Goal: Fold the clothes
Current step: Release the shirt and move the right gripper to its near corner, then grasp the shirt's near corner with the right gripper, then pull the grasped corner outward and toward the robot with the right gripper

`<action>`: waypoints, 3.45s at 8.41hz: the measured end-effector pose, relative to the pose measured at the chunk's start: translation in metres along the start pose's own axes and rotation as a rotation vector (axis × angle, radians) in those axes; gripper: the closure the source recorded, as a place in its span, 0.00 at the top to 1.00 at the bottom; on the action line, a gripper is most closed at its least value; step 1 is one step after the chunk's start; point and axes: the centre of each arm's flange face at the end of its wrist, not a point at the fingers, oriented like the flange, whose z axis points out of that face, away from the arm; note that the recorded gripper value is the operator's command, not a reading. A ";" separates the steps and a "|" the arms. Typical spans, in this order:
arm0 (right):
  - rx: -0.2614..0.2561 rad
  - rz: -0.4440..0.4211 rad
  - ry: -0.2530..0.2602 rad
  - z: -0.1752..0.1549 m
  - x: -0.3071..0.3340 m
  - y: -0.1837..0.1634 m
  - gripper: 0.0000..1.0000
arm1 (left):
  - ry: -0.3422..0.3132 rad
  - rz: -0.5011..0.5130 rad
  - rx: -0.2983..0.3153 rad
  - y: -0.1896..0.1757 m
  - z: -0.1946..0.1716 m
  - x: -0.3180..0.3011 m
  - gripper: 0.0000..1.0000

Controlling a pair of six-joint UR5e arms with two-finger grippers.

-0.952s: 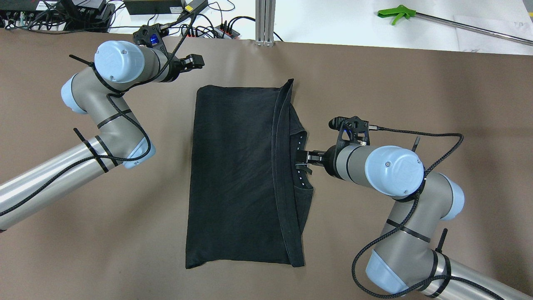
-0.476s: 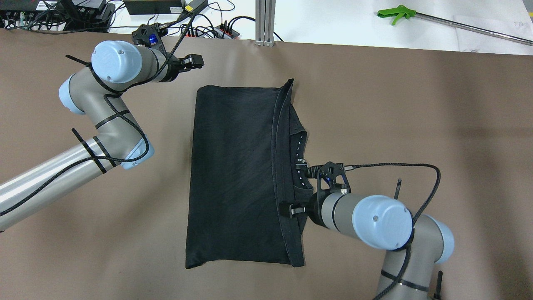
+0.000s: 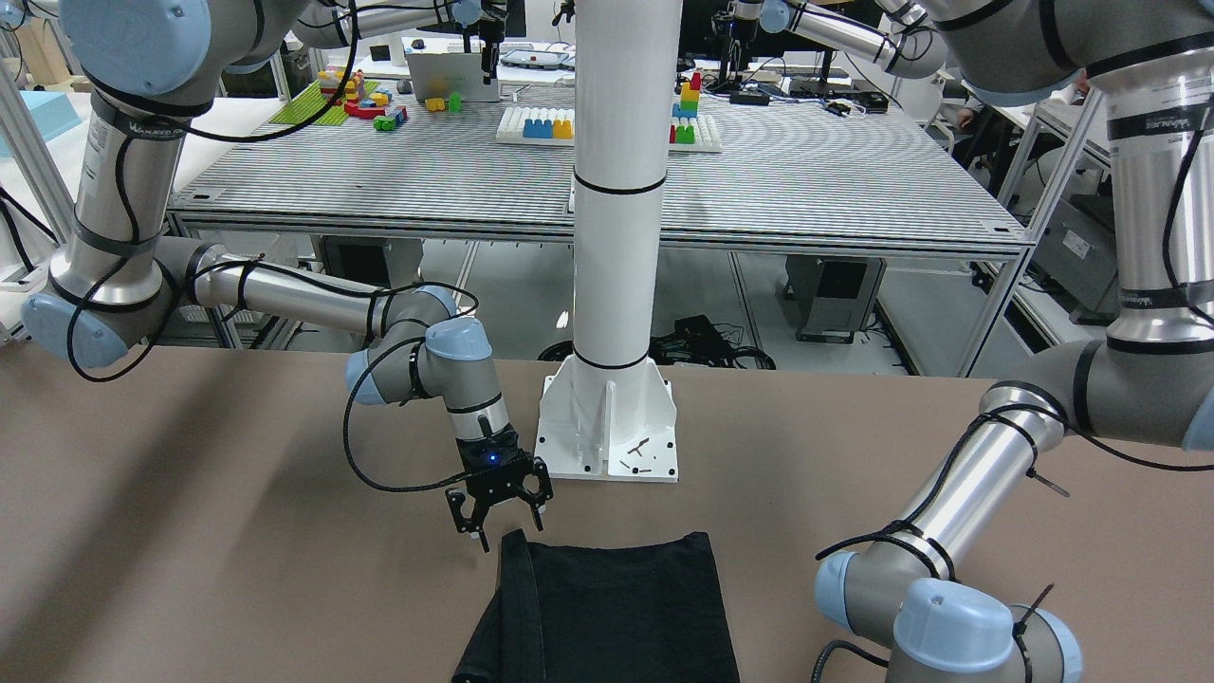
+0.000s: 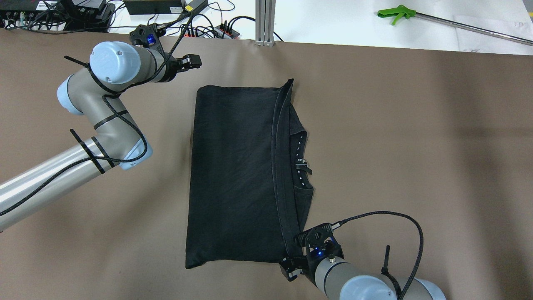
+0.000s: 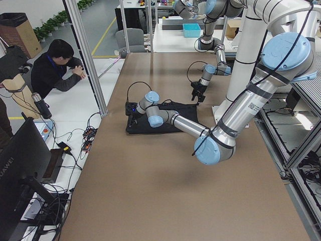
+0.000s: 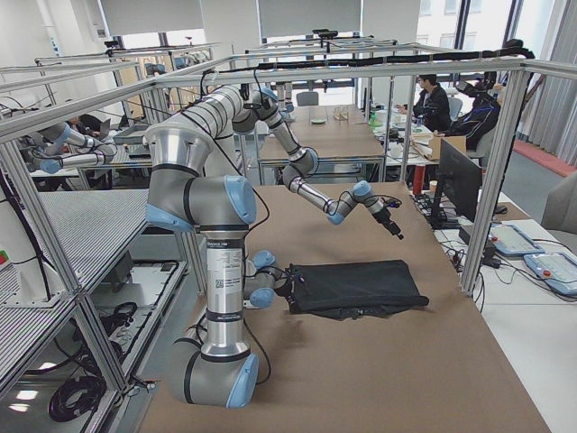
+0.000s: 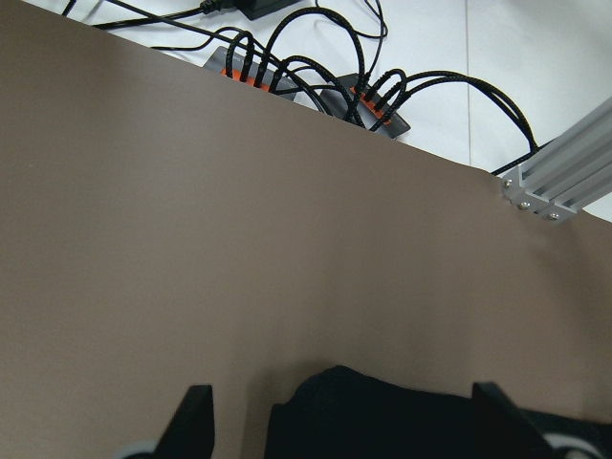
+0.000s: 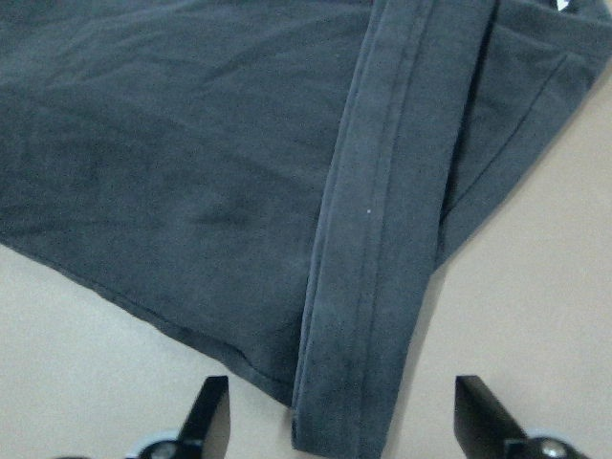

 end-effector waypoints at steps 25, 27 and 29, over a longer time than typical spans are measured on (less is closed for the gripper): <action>-0.181 0.731 -0.109 -0.056 0.058 0.045 0.00 | -0.012 0.002 -0.002 0.003 0.004 -0.016 0.95; -0.194 0.780 -0.147 -0.064 0.070 0.041 0.00 | -0.012 0.003 -0.003 0.004 0.005 -0.015 0.95; -0.173 0.805 -0.172 -0.067 0.077 0.029 0.00 | -0.012 0.003 -0.004 0.005 0.005 -0.014 0.95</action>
